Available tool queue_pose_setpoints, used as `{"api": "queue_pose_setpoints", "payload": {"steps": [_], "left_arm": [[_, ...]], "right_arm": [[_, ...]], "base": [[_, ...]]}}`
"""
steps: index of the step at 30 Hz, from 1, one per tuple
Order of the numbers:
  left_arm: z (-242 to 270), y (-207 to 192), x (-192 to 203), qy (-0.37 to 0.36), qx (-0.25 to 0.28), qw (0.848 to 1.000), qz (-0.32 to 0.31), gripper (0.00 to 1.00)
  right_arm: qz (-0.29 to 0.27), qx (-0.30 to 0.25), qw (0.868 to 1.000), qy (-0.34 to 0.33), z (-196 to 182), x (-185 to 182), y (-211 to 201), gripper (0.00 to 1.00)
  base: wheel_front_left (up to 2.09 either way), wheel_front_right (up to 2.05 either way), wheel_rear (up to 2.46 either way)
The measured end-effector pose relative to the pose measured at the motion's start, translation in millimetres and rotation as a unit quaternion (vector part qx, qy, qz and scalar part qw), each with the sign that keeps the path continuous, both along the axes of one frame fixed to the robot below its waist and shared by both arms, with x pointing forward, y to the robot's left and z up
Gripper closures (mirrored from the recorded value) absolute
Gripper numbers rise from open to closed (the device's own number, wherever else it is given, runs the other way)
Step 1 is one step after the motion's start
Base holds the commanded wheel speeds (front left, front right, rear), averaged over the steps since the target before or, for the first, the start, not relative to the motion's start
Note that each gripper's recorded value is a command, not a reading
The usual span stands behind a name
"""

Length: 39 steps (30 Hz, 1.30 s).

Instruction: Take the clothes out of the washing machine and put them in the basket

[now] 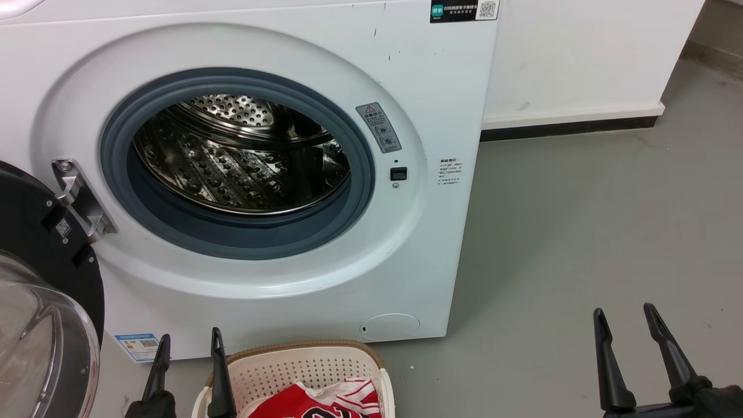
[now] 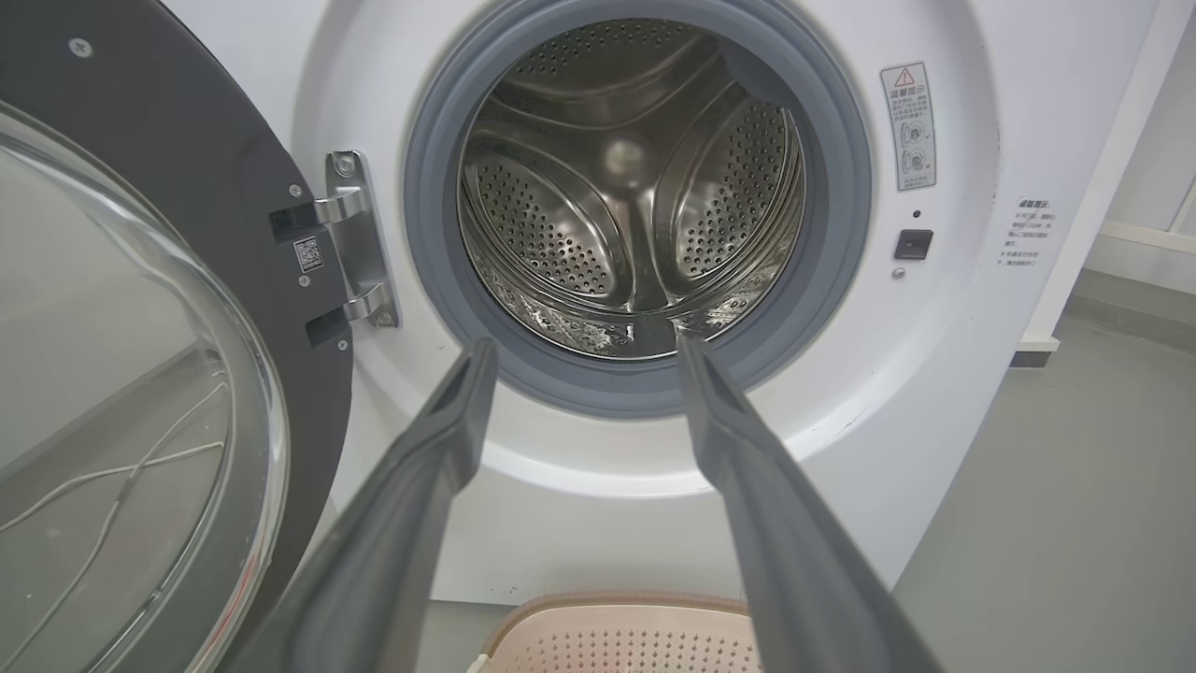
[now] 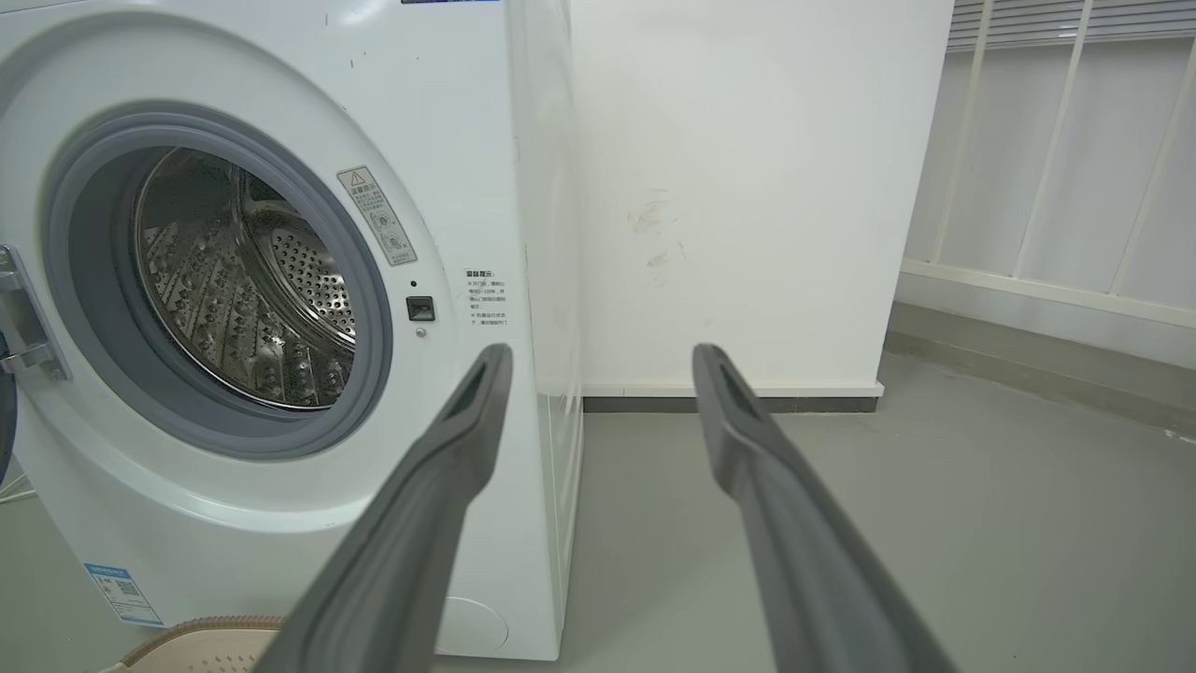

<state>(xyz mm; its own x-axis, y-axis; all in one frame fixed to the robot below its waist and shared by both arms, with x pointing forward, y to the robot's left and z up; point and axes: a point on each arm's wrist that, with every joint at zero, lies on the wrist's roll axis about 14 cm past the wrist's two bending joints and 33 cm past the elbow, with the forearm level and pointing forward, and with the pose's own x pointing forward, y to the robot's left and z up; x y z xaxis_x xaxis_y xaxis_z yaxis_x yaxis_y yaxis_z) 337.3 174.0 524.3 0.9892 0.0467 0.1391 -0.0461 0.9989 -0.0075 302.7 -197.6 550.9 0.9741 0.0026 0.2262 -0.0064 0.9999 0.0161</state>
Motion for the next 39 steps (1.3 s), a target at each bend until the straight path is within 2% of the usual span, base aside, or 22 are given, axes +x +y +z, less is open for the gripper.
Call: {"api": "queue_pose_setpoints", "payload": {"steps": [16, 17, 22, 30, 39], "left_arm": [[-2.3, 0.5, -0.8, 0.004, -0.005, 1.0, 0.002, 0.0], [-2.9, 0.8, -0.9, 0.005, -0.005, 1.0, 0.003, 1.0], [-19.3, 1.4, -4.5, 0.032, -0.012, 0.999, 0.004, 1.0], [-29.9, 6.0, -3.8, 0.057, -0.097, 0.994, 0.008, 1.0], [-34.7, 7.5, 4.2, 0.071, -0.185, 0.98, 0.003, 1.0]], "right_arm": [[0.0, 0.003, 1.0, 0.0, 0.1, -0.8, 0.0, 0.0], [0.0, 0.003, 1.0, 0.0, -0.4, -0.8, 0.1, 1.0], [0.001, 0.014, 1.0, 0.021, -13.3, -0.8, 0.7, 1.0], [0.001, 0.099, 0.994, 0.037, -22.9, 2.7, -3.7, 1.0], [0.005, 0.184, 0.982, 0.045, -26.6, 12.6, -7.4, 1.0]], "base": [[0.0, 0.0, 0.0], [0.0, 0.0, 0.0], [0.0, 0.0, 0.0], [0.0, 0.0, 0.0], [0.0, 0.0, 0.0]]}}
